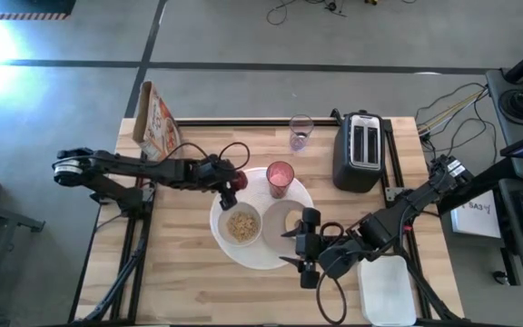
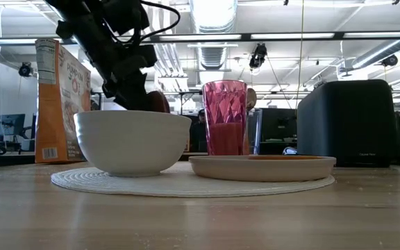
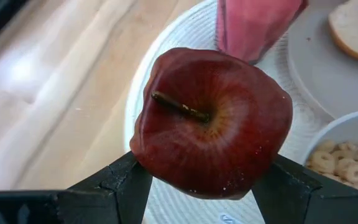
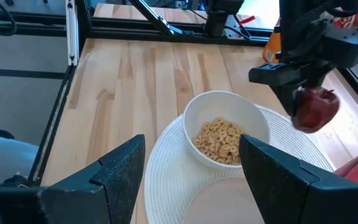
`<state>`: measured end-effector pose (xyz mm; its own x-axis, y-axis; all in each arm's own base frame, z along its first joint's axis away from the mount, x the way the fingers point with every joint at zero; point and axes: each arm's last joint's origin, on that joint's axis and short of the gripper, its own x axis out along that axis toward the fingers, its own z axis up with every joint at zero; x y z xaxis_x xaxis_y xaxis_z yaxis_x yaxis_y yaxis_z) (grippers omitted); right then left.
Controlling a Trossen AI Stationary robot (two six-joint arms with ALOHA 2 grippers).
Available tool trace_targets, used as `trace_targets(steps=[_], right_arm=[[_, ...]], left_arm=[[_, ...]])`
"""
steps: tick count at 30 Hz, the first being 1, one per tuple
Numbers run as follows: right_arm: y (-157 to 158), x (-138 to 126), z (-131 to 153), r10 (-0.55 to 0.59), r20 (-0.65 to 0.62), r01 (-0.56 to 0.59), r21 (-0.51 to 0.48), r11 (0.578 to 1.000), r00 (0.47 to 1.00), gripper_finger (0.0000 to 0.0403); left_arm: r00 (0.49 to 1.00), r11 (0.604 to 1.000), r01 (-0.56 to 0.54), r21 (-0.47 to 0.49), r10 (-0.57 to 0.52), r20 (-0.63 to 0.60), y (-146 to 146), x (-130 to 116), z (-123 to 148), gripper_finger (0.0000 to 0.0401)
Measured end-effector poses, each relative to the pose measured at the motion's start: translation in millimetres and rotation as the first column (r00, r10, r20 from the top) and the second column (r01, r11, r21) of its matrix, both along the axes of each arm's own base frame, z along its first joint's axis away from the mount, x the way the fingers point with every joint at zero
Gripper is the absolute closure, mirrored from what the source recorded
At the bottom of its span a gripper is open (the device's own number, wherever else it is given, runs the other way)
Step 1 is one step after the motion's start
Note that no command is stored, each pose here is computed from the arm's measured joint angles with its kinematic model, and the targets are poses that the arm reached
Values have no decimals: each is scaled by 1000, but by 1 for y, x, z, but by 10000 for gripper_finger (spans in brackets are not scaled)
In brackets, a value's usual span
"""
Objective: Arrange a breakfast setting
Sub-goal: Put the red apple on the white table mat to the left of the red glass
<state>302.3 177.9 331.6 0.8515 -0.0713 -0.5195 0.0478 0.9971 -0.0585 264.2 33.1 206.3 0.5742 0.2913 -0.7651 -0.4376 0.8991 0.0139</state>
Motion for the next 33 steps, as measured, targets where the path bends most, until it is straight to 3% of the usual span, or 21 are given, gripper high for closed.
trace_targets(steps=[8, 33], right_arm=[[0, 0, 0, 0, 0, 0, 0, 1000, 1000, 156], [0, 0, 0, 0, 0, 0, 0, 1000, 1000, 156]], left_arm=[[1000, 998, -18, -60, 17, -18, -2, -7, -15, 178], [999, 996, -3, -91, -1, -39, -3, -11, -23, 177]])
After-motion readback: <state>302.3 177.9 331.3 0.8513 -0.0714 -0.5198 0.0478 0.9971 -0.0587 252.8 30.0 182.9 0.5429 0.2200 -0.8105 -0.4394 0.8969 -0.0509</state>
